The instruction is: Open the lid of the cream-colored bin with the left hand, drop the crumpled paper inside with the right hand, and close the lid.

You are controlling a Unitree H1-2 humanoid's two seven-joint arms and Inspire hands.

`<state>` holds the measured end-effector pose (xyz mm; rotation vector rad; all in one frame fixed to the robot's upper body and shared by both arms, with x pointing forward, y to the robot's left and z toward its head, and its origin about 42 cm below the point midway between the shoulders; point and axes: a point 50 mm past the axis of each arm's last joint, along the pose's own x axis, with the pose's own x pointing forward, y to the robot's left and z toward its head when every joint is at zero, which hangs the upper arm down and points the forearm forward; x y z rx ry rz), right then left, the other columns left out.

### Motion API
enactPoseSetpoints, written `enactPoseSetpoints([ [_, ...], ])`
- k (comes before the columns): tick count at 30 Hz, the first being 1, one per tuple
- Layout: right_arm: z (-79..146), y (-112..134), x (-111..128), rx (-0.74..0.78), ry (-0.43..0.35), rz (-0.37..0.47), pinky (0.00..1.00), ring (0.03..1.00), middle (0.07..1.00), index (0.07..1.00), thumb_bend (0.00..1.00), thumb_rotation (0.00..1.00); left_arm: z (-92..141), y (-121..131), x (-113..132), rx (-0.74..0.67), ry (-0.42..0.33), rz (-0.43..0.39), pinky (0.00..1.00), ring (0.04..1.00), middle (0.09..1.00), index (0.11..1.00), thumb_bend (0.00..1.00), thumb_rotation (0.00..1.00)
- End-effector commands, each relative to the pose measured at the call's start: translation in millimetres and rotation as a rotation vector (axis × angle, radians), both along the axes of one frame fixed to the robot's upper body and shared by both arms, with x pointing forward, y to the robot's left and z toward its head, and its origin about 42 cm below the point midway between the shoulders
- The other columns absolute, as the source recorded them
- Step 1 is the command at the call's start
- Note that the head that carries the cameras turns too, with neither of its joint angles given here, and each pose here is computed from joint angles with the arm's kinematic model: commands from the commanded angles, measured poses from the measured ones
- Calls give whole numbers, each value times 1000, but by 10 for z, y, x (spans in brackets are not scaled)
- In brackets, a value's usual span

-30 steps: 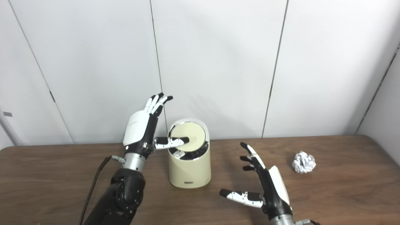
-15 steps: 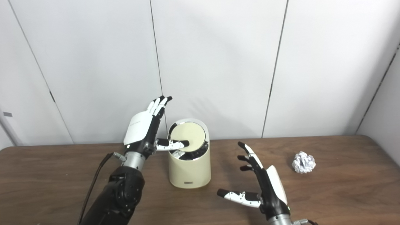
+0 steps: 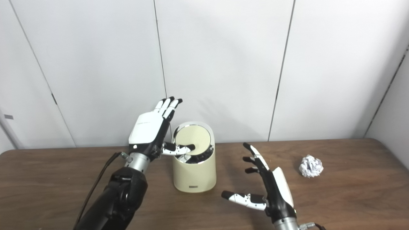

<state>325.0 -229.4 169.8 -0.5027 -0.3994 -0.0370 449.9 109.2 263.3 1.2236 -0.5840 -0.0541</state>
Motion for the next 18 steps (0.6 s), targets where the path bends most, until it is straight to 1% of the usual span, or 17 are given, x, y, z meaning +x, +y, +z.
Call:
enactPoseSetpoints([
  [1, 227, 50, 56, 0, -90, 8, 657, 810, 933, 905, 887, 338, 112, -45, 51, 70, -49, 2, 895, 1000, 1000, 1000, 1000, 111],
  [5, 233, 52, 56, 4, -92, 9, 658, 811, 934, 904, 887, 335, 69, -45, 46, 100, -55, 1, 895, 1000, 1000, 1000, 1000, 106],
  [12, 226, 40, 65, 2, -97, 6, 673, 812, 933, 904, 892, 329, -31, -24, 38, 110, -39, 3, 889, 1000, 1000, 1000, 1000, 103],
  [15, 223, 37, 57, -2, -95, 5, 670, 812, 934, 907, 887, 334, -32, -8, 34, 91, -43, 5, 882, 1000, 1000, 1000, 1000, 116],
  [18, 215, 29, 56, -2, -92, 9, 674, 814, 934, 906, 882, 333, 12, 1, 23, 66, -50, 10, 870, 1000, 1000, 1000, 1000, 149],
])
